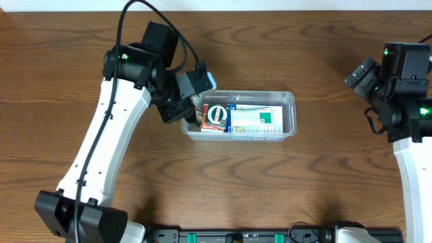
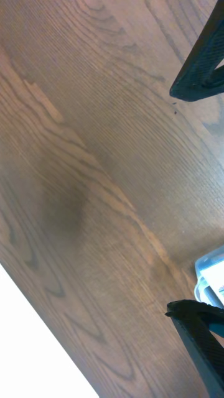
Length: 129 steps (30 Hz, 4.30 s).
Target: Pack container
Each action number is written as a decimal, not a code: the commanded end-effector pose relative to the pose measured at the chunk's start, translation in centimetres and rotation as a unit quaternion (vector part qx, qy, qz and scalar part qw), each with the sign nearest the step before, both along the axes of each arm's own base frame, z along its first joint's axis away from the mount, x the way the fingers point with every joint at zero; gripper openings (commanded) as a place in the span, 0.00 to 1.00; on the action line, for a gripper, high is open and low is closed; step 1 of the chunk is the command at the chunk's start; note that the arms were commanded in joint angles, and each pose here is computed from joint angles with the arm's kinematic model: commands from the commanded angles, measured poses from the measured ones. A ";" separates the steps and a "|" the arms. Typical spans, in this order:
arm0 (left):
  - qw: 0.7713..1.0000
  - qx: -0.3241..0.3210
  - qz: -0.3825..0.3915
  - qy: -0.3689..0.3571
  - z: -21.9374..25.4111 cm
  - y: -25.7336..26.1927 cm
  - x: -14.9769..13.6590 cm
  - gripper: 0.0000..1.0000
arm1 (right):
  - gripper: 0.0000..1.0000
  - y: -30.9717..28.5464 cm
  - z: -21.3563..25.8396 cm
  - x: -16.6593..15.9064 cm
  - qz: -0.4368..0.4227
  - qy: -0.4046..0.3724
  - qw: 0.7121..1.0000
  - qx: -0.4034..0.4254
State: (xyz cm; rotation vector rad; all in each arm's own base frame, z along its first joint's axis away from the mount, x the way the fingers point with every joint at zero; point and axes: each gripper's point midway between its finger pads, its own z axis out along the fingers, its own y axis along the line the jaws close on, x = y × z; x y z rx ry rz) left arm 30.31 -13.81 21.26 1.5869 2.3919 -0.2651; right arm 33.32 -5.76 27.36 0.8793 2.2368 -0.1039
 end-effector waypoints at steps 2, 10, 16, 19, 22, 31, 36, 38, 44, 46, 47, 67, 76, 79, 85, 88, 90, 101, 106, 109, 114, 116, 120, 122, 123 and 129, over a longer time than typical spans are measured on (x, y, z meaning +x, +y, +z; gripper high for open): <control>0.999 0.006 -0.036 -0.019 -0.4 0.0 0.4 0.18 | 0.99 -0.3 0.2 -0.1 -0.002 0.001 1.000 -0.009; 0.997 0.007 -0.064 -0.040 -1.3 -0.3 1.3 0.19 | 0.99 -0.3 0.2 -0.1 -0.002 0.001 1.000 -0.009; 0.995 0.011 -0.085 -0.042 -3.2 -0.5 1.9 0.15 | 0.99 -0.3 0.2 -0.1 -0.002 0.001 1.000 -0.009; 0.995 0.011 -0.084 -0.042 -4.5 -0.7 2.6 0.14 | 0.99 -0.3 0.2 -0.1 -0.002 0.001 1.000 -0.009; 0.996 0.012 -0.084 -0.037 -5.4 -0.8 3.1 0.13 | 0.99 -0.3 0.2 -0.1 -0.002 0.001 1.000 -0.009; 0.995 0.062 -0.078 -0.017 -8.9 0.3 4.6 0.13 | 0.99 -0.3 0.2 -0.1 -0.002 0.001 1.000 -0.009; 0.994 0.082 -0.076 -0.011 -9.7 0.9 4.8 0.13 | 0.99 -0.3 0.2 -0.1 -0.002 0.001 1.000 -0.009; 0.994 0.081 -0.076 -0.012 -9.7 0.8 4.9 0.13 | 0.99 -0.3 0.2 -0.1 -0.002 0.001 1.000 -0.009; 0.994 0.081 -0.075 -0.012 -9.6 0.8 4.9 0.28 | 0.99 -0.3 0.2 -0.1 -0.002 0.001 1.000 -0.009; 0.994 0.081 -0.074 -0.011 -9.7 0.8 4.9 0.33 | 0.99 -0.3 0.2 -0.1 -0.002 0.001 1.000 -0.009; 0.994 0.080 -0.074 -0.011 -9.7 0.8 4.9 0.35 | 0.99 -0.3 0.2 -0.1 -0.002 0.001 1.000 -0.009; 0.994 0.078 -0.073 -0.016 -9.6 0.7 5.1 0.40 | 0.99 -0.3 0.2 -0.1 -0.002 0.001 1.000 -0.009; 0.996 0.045 -0.007 -0.080 -5.0 -0.6 6.8 0.57 | 0.99 -0.3 0.2 -0.1 -0.002 0.001 1.000 -0.009; 0.992 0.017 0.036 -0.117 -1.5 -1.2 7.0 0.98 | 0.99 -0.3 0.2 -0.1 -0.002 0.001 1.000 -0.009; 0.971 -0.064 0.163 -0.165 6.1 -0.7 4.9 0.98 | 0.99 -0.3 0.2 -0.1 -0.002 0.001 1.000 -0.009; 0.946 -0.122 0.246 -0.173 9.9 0.2 2.5 0.98 | 0.99 -0.3 0.2 -0.1 -0.002 0.001 1.000 -0.009; 0.929 -0.154 0.288 -0.173 12.0 0.9 0.5 0.98 | 0.99 -0.3 0.2 -0.1 -0.002 0.001 1.000 -0.009; 0.902 -0.209 0.286 -0.248 18.0 3.7 -7.0 0.98 | 0.99 -0.3 0.2 -0.1 -0.002 0.001 1.000 -0.009; 0.921 -0.148 0.300 -0.201 15.1 6.2 -11.9 0.98 | 0.99 -0.3 0.2 -0.1 -0.002 0.001 1.000 -0.009; 0.929 -0.119 0.305 -0.171 13.5 7.2 -14.2 0.98 | 0.99 -0.3 0.2 -0.1 -0.002 0.001 1.000 -0.009; 0.914 -0.122 0.330 -0.200 13.3 8.5 -14.4 0.98 | 0.99 -0.3 0.2 -0.1 -0.002 0.001 1.000 -0.009; 0.899 -0.140 0.345 -0.231 13.8 9.0 -13.7 0.98 | 0.99 -0.3 0.2 -0.1 -0.002 0.001 1.000 -0.009; 0.870 -0.184 0.362 -0.280 13.9 9.3 -12.7 0.98 | 0.99 -0.3 0.2 -0.1 -0.002 0.001 1.000 -0.009; 0.860 -0.205 0.364 -0.294 13.4 9.3 -12.4 0.98 | 0.99 -0.3 0.2 -0.1 -0.002 0.001 1.000 -0.009; 0.854 -0.216 0.364 -0.302 13.0 9.3 -12.3 0.98 | 0.99 -0.3 0.2 -0.1 -0.002 0.001 1.000 -0.009; 0.825 -0.264 0.356 -0.351 10.2 9.3 -10.9 0.98 | 0.99 -0.3 0.2 -0.1 -0.002 0.001 1.000 -0.009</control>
